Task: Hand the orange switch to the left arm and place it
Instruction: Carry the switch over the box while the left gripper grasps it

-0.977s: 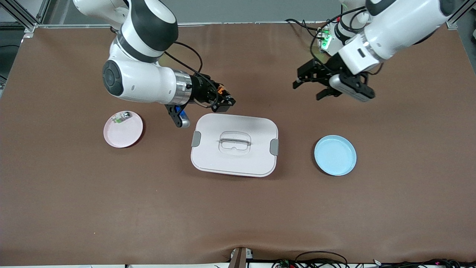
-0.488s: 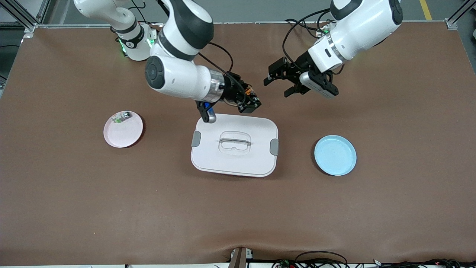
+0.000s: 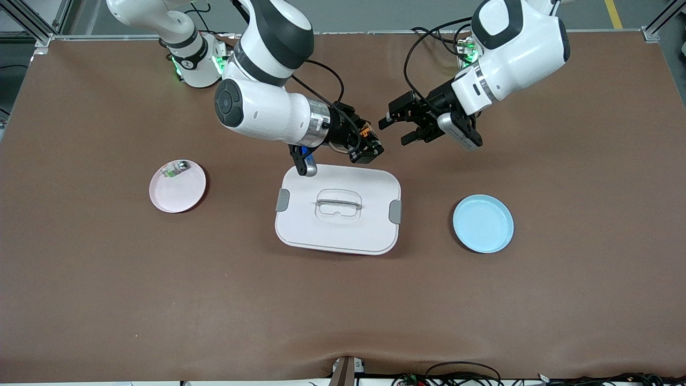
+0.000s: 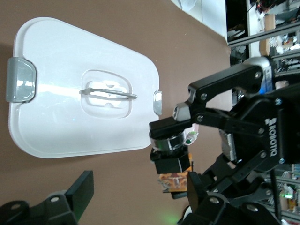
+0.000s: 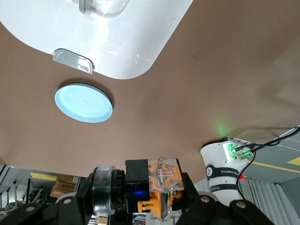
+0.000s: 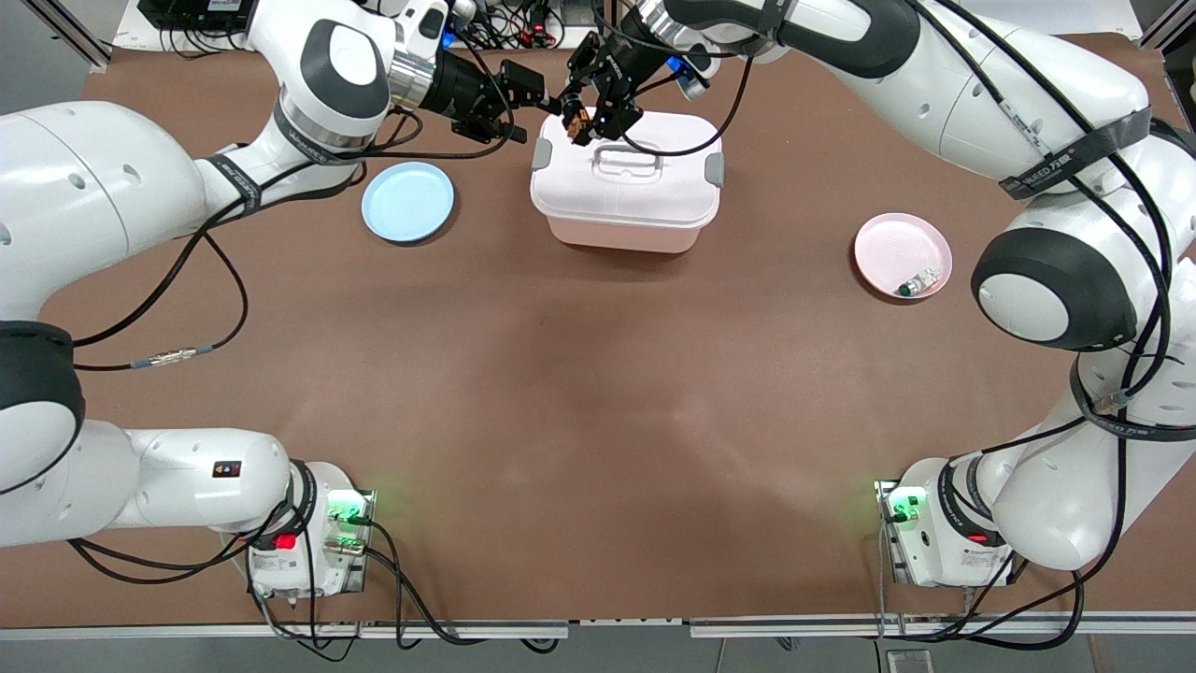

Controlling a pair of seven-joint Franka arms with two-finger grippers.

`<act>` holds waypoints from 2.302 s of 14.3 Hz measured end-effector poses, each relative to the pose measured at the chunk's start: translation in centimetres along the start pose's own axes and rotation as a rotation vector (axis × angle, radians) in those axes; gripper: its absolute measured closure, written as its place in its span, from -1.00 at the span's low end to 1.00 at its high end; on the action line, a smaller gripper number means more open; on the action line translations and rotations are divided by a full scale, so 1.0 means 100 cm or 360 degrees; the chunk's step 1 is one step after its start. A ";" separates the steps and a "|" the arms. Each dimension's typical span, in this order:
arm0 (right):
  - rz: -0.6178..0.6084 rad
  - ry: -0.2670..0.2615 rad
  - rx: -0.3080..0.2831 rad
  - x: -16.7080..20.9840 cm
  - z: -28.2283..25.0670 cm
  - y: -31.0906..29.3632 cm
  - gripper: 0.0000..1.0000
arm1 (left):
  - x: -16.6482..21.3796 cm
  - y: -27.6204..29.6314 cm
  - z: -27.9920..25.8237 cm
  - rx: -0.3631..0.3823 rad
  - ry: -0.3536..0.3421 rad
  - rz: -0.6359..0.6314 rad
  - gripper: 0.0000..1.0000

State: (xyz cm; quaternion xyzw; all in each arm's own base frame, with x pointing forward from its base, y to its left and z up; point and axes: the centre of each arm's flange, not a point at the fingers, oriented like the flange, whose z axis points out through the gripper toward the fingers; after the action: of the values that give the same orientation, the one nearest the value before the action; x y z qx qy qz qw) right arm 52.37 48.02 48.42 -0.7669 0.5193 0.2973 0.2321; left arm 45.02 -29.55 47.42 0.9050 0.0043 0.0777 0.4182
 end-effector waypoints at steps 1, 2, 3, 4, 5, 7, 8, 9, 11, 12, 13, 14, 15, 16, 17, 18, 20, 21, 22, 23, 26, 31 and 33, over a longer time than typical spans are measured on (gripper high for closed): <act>0.0000 0.0000 0.0000 0.000 0.000 0.000 -0.46 | 0.001 0.000 -0.001 -0.0017 0.0026 -0.0022 -0.67; 0.0001 -0.0001 0.0000 0.000 0.000 0.000 -0.46 | 0.001 0.001 -0.001 -0.0033 0.0052 -0.0044 -0.67; 0.0001 -0.0001 0.0000 0.000 0.000 0.000 -0.46 | 0.001 0.002 0.000 -0.0046 0.0071 -0.0063 -0.56; 0.0001 -0.0001 0.0000 0.000 0.000 0.000 -0.46 | 0.000 0.002 0.002 -0.0056 0.0092 -0.0081 -0.56; 0.0001 -0.0001 -0.0001 0.000 0.000 0.000 -0.46 | -0.002 0.002 0.004 -0.0058 0.0111 -0.0093 -0.52; 0.0001 -0.0001 -0.0001 0.000 0.000 0.000 -0.46 | -0.005 0.002 0.013 -0.0048 0.0138 -0.0104 -0.44; 0.0001 -0.0001 -0.0001 0.000 0.000 0.000 -0.46 | -0.007 0.002 0.018 -0.0046 0.0145 -0.0115 -0.44; 0.0001 -0.0001 -0.0002 0.000 0.000 0.000 -0.46 | -0.009 0.001 0.022 -0.0055 0.0145 -0.0135 -0.43; 0.0002 -0.0001 -0.0003 0.000 0.001 0.000 -0.46 | -0.010 0.002 0.027 -0.0088 0.0152 -0.0181 -0.41; 0.0002 -0.0001 -0.0006 0.000 0.002 0.000 -0.46 | -0.011 0.004 0.030 -0.0100 0.0158 -0.0200 -0.39; 0.0002 0.0000 -0.0010 0.000 0.003 0.001 -0.46 | -0.014 0.005 0.034 -0.0109 0.0162 -0.0215 -0.39; 0.0001 0.0001 -0.0013 0.000 0.005 0.001 -0.46 | -0.016 0.006 0.037 -0.0114 0.0165 -0.0227 -0.38; 0.0002 0.0001 -0.0016 0.000 0.006 0.001 -0.46 | -0.019 0.007 0.040 -0.0118 0.0164 -0.0235 -0.34; 0.0002 0.0002 -0.0017 0.000 0.007 0.001 -0.46 | -0.020 0.007 0.042 -0.0119 0.0162 -0.0240 -0.33; 0.0002 0.0002 -0.0018 0.000 0.007 0.001 -0.46 | -0.021 0.007 0.043 -0.0118 0.0160 -0.0242 -0.20; 0.0002 0.0002 -0.0018 0.001 0.007 0.001 -0.46 | -0.021 0.007 0.044 -0.0119 0.0159 -0.0245 0.01; 0.0003 0.0002 -0.0012 0.001 0.007 0.001 -0.46 | -0.020 0.006 0.044 -0.0123 0.0162 -0.0267 0.15; 0.0003 0.0002 -0.0012 0.001 0.007 0.001 -0.46 | -0.020 0.007 0.043 -0.0123 0.0162 -0.0268 0.15; 0.0003 0.0002 -0.0012 0.001 0.007 0.000 -0.46 | -0.020 0.007 0.043 -0.0123 0.0162 -0.0267 0.15; 0.0002 0.0001 -0.0011 0.000 0.007 0.000 -0.46 | -0.020 0.007 0.043 -0.0123 0.0163 -0.0266 0.15; 0.0001 0.0001 -0.0007 0.000 0.007 0.000 -0.46 | -0.019 0.007 0.043 -0.0120 0.0165 -0.0249 0.15; -0.0008 -0.0001 0.0033 -0.003 0.010 -0.004 -0.71 | -0.008 0.004 0.035 0.0004 0.0169 -0.0067 0.15; -0.0008 -0.0001 0.0040 -0.002 0.010 -0.005 -1.00 | 0.001 -0.006 0.030 0.0100 0.0146 0.0044 0.15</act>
State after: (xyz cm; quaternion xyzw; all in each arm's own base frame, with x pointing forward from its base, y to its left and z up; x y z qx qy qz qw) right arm 52.58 49.06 47.87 -0.7652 0.5209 0.2903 0.2427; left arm 45.54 -31.42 45.10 0.9131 0.0132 0.1247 0.3879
